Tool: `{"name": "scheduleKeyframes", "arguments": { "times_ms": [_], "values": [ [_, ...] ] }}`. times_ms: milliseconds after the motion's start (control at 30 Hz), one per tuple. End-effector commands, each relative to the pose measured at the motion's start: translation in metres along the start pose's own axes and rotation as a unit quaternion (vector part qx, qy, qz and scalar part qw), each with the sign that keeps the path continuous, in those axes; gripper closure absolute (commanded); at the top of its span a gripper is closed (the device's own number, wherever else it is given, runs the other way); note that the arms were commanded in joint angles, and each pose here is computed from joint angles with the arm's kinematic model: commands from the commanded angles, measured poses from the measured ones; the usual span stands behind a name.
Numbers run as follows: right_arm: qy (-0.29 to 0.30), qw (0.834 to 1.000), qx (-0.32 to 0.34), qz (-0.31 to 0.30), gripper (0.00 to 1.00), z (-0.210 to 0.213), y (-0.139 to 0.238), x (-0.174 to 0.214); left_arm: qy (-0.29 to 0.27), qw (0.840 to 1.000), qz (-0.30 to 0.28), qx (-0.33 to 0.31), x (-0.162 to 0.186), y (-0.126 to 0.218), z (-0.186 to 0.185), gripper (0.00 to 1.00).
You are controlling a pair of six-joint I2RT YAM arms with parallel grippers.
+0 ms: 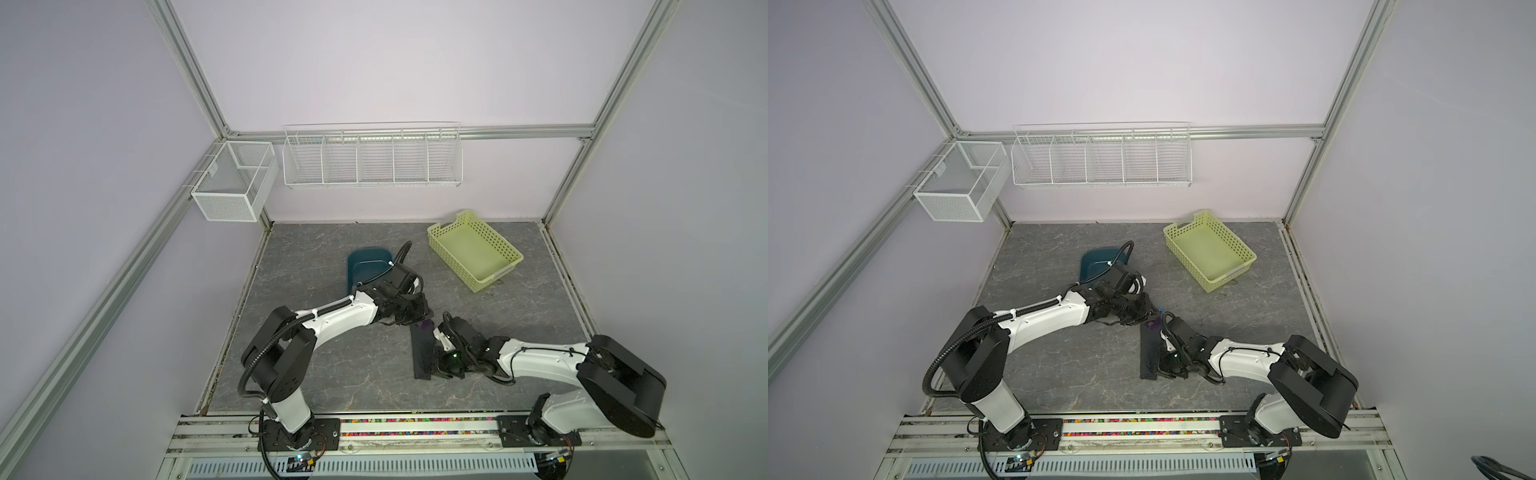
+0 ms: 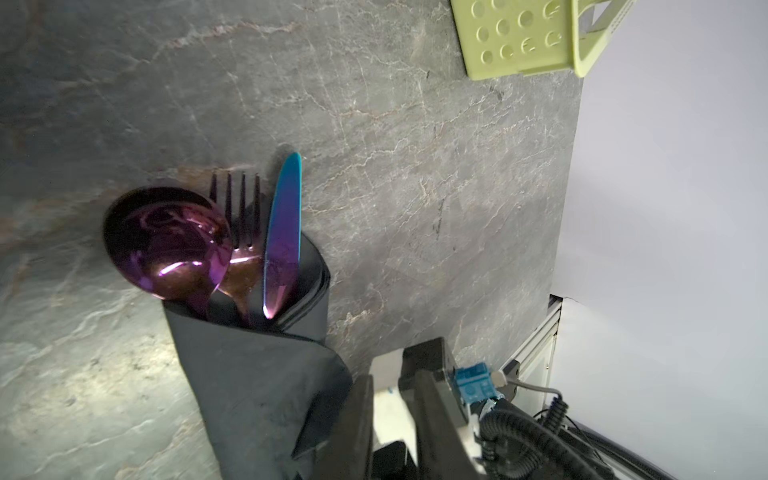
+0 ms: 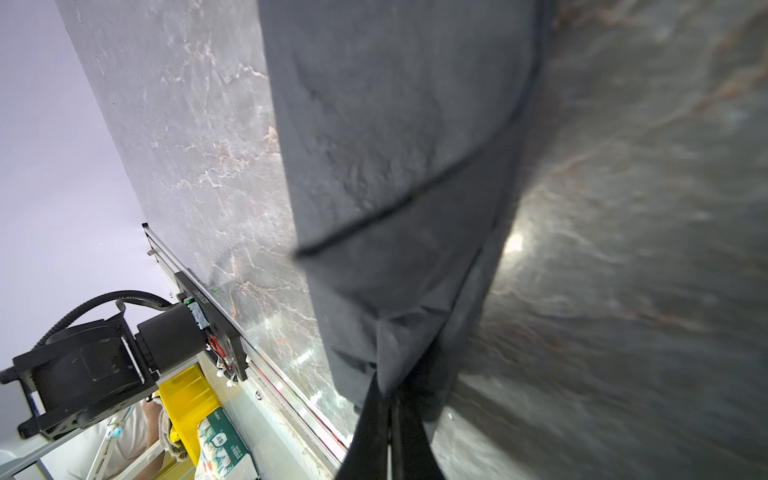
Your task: Place the utensils on the paper napkin and roll it up
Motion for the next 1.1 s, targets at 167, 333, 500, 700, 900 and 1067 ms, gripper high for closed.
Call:
{"name": "scheduleKeyframes", "arguments": {
  "times_ms": [167, 333, 500, 700, 900, 1067],
  "values": [
    [-0.007, 1.000, 0.019, 0.021, 0.94, -0.011, -0.002, 0.008, -0.035, 0.994, 0.079, -0.059, 0.012, -0.025, 0.018, 0.91],
    [-0.006, 1.000, 0.019, 0.018, 0.94, -0.010, 0.000, 0.007, -0.045, 0.992, 0.099, -0.060, 0.016, -0.041, 0.014, 0.95],
    [-0.006, 1.000, 0.021, 0.018, 0.94, -0.010, 0.001, 0.007, -0.044, 0.992, 0.092, -0.080, 0.012, -0.052, 0.019, 0.97],
    [-0.006, 1.000, 0.026, 0.014, 0.94, -0.012, 0.005, 0.009, -0.043, 0.990, 0.085, -0.108, 0.005, -0.062, 0.026, 0.99],
    [-0.008, 0.999, 0.031, 0.003, 0.94, -0.013, 0.012, 0.011, -0.046, 0.985, 0.082, -0.147, 0.005, -0.064, 0.040, 0.99],
    [-0.014, 0.999, 0.030, -0.006, 0.94, -0.016, 0.018, 0.014, -0.045, 0.982, 0.083, -0.162, 0.009, -0.066, 0.050, 1.00]
  ]
}}
Point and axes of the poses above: each gripper's point midway between its finger pads, its own y axis back along the fingers, its own z axis along the line the jaws close on, x = y × z, the point moved 6 cm from there along y, back along the fingers, and after that the axes turned 4 degrees about y, right-handed, at the moved point
